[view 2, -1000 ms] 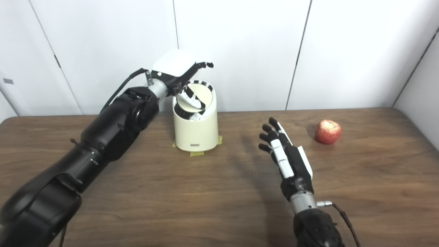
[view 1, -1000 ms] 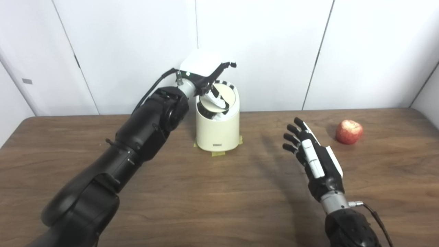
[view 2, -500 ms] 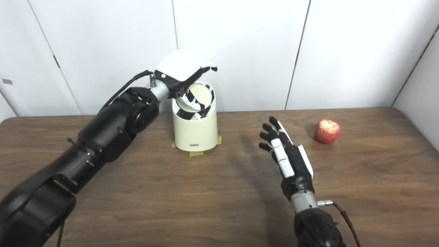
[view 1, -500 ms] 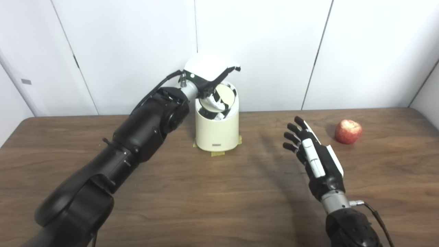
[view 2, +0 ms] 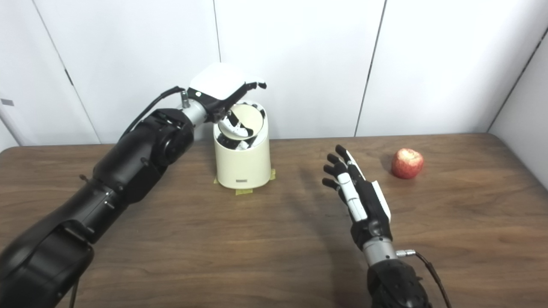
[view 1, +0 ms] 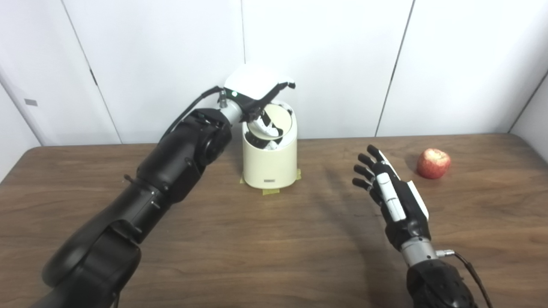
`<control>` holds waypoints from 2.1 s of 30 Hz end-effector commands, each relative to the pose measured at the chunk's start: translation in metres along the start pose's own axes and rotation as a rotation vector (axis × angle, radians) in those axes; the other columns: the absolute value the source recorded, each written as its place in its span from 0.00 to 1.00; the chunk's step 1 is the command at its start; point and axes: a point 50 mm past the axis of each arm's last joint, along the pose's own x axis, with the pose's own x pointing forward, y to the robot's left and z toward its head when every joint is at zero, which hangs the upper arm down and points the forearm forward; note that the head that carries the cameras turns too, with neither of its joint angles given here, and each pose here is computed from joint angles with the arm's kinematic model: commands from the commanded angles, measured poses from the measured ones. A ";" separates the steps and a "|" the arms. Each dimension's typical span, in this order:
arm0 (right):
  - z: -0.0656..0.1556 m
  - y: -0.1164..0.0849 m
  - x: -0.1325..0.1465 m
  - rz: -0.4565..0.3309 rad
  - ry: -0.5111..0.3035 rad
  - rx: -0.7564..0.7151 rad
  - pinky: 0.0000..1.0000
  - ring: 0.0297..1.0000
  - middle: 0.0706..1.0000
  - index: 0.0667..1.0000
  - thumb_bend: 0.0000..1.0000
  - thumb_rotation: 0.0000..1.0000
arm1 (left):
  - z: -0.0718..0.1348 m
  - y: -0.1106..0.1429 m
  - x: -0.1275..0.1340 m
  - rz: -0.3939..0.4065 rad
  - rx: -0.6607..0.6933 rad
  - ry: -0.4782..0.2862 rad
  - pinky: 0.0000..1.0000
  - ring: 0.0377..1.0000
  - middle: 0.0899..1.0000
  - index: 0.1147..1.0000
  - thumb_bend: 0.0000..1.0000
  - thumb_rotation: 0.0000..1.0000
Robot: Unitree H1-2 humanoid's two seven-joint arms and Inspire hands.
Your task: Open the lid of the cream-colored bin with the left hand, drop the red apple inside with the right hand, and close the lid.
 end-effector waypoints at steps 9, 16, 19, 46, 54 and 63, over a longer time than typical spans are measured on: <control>0.015 0.001 0.006 0.008 -0.067 -0.004 0.80 0.86 0.89 0.94 0.61 0.85 | -0.015 0.057 -0.001 0.102 -0.032 0.049 0.70 0.80 0.82 0.81 0.92 0.03; 0.015 0.000 0.006 0.007 -0.066 -0.005 0.79 0.86 0.89 0.93 0.61 0.85 | -0.017 0.057 -0.001 0.095 -0.008 0.051 0.70 0.79 0.80 0.79 0.93 0.02; 0.015 0.000 0.006 0.007 -0.065 -0.007 0.79 0.86 0.89 0.94 0.60 0.86 | -0.016 0.052 0.000 0.081 -0.001 0.053 0.74 0.81 0.81 0.80 0.93 0.02; 0.012 0.007 0.011 0.002 -0.053 -0.006 0.81 0.85 0.88 0.94 0.56 0.85 | -0.009 0.055 0.010 0.111 0.010 0.017 0.63 0.75 0.79 0.79 0.93 0.06; 0.010 0.009 0.012 0.009 -0.051 -0.004 0.81 0.85 0.88 0.94 0.55 0.85 | -0.006 0.063 0.012 0.127 0.022 0.019 0.61 0.76 0.78 0.79 0.93 0.06; 0.009 0.011 0.013 0.009 -0.044 -0.002 0.82 0.85 0.88 0.94 0.53 0.84 | -0.004 0.068 0.017 0.129 -0.010 0.005 0.69 0.83 0.82 0.79 0.93 0.03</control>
